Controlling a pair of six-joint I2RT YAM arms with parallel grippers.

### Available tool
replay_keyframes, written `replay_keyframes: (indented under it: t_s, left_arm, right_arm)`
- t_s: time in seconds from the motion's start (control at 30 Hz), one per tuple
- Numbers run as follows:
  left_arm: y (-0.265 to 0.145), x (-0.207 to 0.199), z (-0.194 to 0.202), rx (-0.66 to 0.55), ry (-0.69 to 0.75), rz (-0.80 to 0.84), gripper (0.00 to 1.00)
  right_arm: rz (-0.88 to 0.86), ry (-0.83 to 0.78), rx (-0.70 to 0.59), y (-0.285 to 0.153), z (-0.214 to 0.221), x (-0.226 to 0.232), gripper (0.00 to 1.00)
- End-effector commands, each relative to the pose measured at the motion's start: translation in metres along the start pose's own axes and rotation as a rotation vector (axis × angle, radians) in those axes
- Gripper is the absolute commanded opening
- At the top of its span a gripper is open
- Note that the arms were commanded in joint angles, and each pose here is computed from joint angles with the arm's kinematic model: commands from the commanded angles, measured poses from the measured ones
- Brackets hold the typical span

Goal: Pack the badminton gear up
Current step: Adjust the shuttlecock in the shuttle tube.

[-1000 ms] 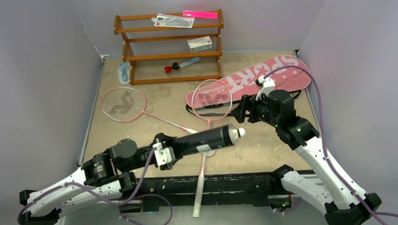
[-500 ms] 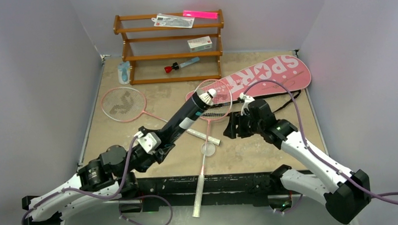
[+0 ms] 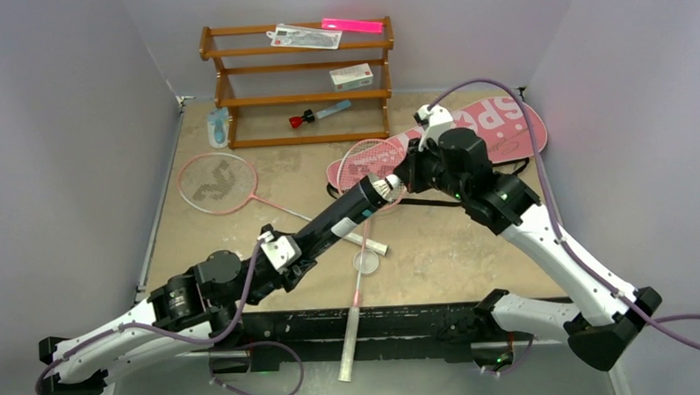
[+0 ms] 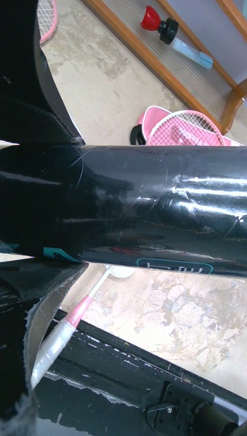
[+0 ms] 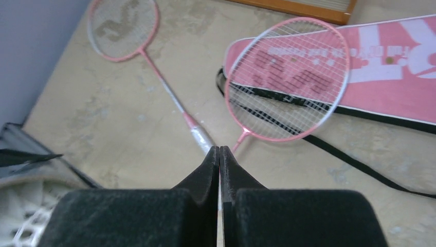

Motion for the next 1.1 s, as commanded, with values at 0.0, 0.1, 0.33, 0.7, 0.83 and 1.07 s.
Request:
replay_keyframes:
  t_s: [0.0,0.1,0.33,0.7,0.83,1.07]
  left_arm:
    - [0.002,0.001,-0.022,-0.083,-0.007,0.002,0.00]
    - [0.002,0.000,-0.021,-0.083,-0.007,0.008,0.00]
    - [0.004,-0.001,-0.020,-0.074,-0.004,0.016,0.00]
    - [0.008,-0.001,-0.016,-0.050,-0.005,0.016,0.00]
    - [0.011,-0.002,-0.012,-0.024,-0.005,0.018,0.00]
    - [0.013,-0.002,-0.010,-0.017,-0.004,0.022,0.00]
  right_arm:
    - [0.233,-0.112,0.069,0.001,0.005,-0.033,0.00]
    - [0.326,-0.141,0.062,-0.004,0.003,-0.047,0.00]
    - [0.386,-0.239,0.060,-0.008,-0.010,-0.056,0.00]
    - [0.136,-0.360,0.119,0.003,0.013,0.044,0.00]
    - [0.182,-0.392,0.126,0.001,0.017,0.043,0.00]
    - [0.242,-0.400,0.093,-0.019,0.015,0.025,0.00]
Point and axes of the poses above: each gripper's point midway between its finger pads, its own y axis out along the fingers, its own x axis along the line the jaws close on, z = x × y, the point moved 3 cm from there along -y, back along the fingers, and after that the axes turned 1 degree about -y, right-handed, at the moved point
